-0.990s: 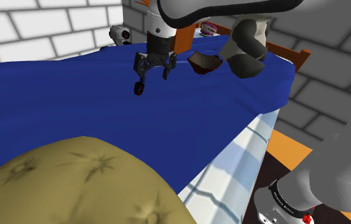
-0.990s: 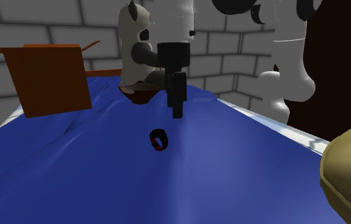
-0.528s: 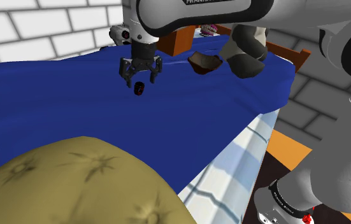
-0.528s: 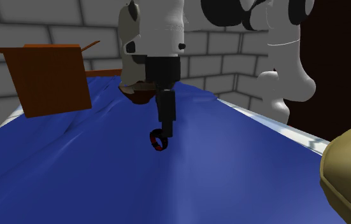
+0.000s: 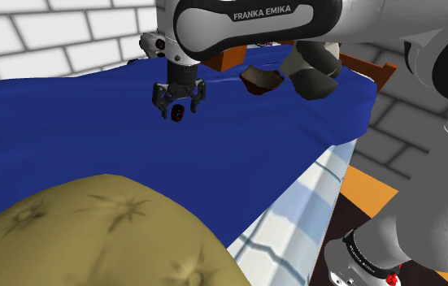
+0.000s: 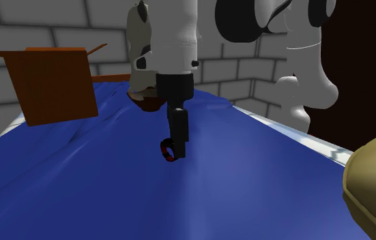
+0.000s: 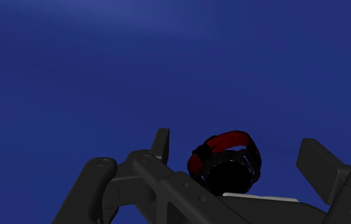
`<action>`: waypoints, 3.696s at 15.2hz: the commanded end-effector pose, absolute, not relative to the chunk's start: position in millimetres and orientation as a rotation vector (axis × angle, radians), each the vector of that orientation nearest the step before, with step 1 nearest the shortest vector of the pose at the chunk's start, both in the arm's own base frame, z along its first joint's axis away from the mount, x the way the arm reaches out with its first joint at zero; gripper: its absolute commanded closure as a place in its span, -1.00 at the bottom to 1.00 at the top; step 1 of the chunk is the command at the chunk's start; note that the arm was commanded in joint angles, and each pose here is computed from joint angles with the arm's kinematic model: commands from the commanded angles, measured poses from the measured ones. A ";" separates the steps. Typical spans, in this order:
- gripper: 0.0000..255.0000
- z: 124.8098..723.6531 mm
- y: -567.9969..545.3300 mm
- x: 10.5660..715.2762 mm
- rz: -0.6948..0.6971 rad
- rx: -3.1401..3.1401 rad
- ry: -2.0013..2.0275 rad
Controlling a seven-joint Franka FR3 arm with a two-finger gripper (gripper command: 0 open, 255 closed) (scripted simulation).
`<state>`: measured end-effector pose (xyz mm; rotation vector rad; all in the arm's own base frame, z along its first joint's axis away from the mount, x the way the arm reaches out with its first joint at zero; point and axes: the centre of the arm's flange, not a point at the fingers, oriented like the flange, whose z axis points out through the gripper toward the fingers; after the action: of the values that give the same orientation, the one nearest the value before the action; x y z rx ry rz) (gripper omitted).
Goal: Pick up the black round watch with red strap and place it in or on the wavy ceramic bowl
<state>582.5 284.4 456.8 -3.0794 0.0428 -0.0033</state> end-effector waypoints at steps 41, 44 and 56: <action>1.00 604.5 284.4 582.5 -0.004 -3.079 0.043; 1.00 607.3 258.1 584.5 -0.004 -3.079 0.043; 1.00 611.8 100.2 596.7 -0.004 -3.079 0.043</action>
<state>597.4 113.7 610.3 -3.0795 0.0447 -0.0035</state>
